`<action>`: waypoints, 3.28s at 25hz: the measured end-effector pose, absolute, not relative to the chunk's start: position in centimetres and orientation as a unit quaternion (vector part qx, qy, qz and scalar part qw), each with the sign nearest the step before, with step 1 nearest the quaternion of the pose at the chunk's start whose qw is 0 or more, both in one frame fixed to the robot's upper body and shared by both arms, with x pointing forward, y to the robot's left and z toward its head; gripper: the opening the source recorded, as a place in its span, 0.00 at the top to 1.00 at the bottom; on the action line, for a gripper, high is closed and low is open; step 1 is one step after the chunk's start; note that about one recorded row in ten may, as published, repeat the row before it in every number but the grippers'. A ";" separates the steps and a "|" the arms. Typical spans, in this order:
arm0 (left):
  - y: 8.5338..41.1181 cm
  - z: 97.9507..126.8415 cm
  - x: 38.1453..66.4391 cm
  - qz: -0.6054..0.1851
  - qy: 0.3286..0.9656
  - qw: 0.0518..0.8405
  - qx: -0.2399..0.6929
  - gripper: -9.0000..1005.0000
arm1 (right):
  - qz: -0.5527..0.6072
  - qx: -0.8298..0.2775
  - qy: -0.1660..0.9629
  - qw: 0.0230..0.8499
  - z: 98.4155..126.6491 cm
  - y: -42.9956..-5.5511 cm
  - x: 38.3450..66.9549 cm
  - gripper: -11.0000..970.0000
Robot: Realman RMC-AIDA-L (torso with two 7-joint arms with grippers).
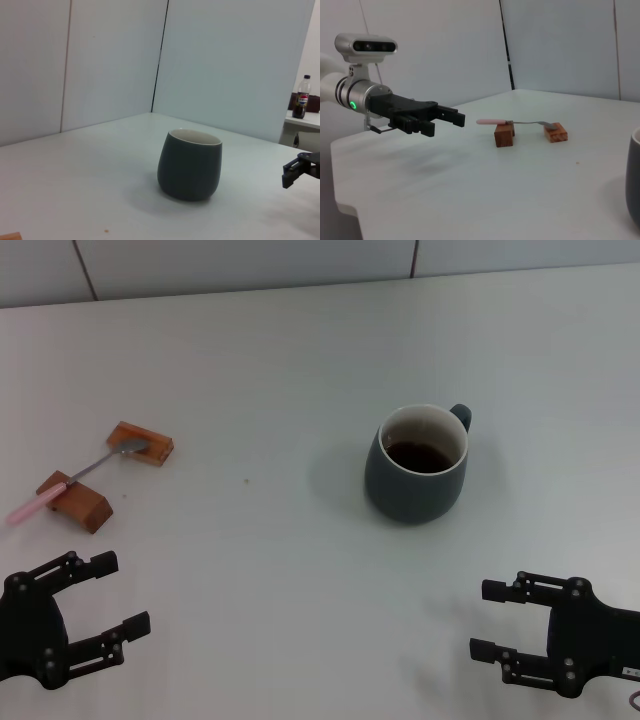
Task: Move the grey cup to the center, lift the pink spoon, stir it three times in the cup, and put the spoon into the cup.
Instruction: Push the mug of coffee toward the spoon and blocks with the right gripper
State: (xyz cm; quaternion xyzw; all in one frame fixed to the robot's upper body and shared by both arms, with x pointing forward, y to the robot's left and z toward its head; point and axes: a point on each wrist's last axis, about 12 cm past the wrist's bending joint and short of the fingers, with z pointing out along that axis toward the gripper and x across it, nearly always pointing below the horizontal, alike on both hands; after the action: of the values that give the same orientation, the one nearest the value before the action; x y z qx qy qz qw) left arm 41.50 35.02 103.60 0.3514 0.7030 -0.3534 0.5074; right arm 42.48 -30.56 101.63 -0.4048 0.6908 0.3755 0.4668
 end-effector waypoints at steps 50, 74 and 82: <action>35.8 103.6 40.8 -0.345 0.707 0.515 0.342 0.19 | 0.199 -0.275 0.693 0.636 101.3 -31.2 46.8 0.88; 36.5 104.1 40.9 -0.337 0.703 0.529 0.335 0.19 | 0.193 -0.339 0.704 0.593 100.9 -23.1 53.6 0.94; 36.8 104.3 40.7 -0.334 0.703 0.532 0.333 0.19 | 0.219 -0.361 0.701 0.574 101.6 -19.3 55.3 0.94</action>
State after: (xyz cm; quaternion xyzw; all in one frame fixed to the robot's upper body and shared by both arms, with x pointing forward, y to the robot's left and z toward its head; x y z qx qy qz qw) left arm 40.72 36.78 104.25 0.3329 0.7028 -0.3344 0.5324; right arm 55.31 -19.32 101.64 -0.3614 0.7014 0.2188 0.5741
